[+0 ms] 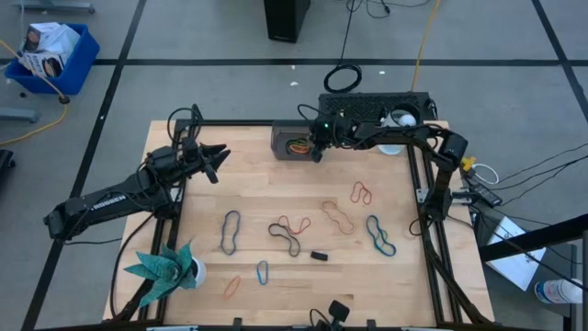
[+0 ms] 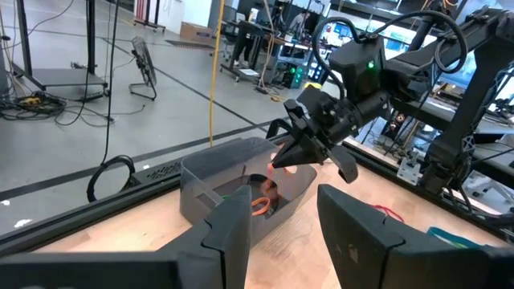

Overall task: Pick and place rubber bands into bin
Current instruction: Put the top orange rubber band into the black bin

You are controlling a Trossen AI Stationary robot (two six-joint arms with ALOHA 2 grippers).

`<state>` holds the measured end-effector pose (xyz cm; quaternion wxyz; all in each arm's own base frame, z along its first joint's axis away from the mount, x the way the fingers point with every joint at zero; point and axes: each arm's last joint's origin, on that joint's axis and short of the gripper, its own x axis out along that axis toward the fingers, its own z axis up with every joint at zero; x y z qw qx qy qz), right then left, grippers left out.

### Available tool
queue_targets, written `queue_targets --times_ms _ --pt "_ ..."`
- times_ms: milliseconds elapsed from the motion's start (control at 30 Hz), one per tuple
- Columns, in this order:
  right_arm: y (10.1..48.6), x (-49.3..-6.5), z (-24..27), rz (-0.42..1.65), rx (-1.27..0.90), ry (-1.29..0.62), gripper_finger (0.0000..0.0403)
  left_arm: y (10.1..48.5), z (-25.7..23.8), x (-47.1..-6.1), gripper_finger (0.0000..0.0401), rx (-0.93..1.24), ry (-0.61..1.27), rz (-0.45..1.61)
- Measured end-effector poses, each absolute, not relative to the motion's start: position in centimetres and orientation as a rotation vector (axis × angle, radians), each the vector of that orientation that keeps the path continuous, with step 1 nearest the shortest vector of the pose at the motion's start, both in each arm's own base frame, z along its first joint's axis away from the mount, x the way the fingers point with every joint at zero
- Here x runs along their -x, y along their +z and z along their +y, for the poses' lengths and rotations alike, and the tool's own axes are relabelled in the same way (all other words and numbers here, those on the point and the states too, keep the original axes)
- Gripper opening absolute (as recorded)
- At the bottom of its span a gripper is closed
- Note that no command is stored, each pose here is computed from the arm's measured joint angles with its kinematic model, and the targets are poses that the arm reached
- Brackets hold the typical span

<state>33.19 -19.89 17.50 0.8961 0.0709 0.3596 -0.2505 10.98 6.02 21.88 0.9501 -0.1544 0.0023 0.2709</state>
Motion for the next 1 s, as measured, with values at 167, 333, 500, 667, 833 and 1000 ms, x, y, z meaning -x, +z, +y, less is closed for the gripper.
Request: queue_targets --times_ms 167,333,500,667,833,1000 --pt "17.44 -33.14 -19.84 0.753 -0.154 -0.520 0.0000 21.88 6.02 -10.98 0.0150 0.314 0.551 0.005" --pt "17.43 -33.15 -19.83 0.754 -0.153 -0.518 0.0005 21.88 6.02 -10.97 0.0150 0.315 0.551 0.005" --pt "17.43 -33.18 -19.77 0.754 -0.152 -0.516 0.0015 21.88 6.02 -10.97 0.0150 0.317 0.551 0.004" --pt "17.43 -33.18 -19.77 0.754 -0.152 -0.516 0.0017 21.87 6.02 -10.98 0.0150 0.317 0.551 0.006" --pt "17.41 -33.18 -19.76 0.756 -0.152 -0.516 0.0018 21.84 6.02 -10.97 0.0150 0.318 0.552 0.008" --pt "17.40 -33.17 -19.76 0.757 -0.152 -0.515 0.0022 21.85 6.01 -10.97 0.0150 0.329 0.551 0.005"
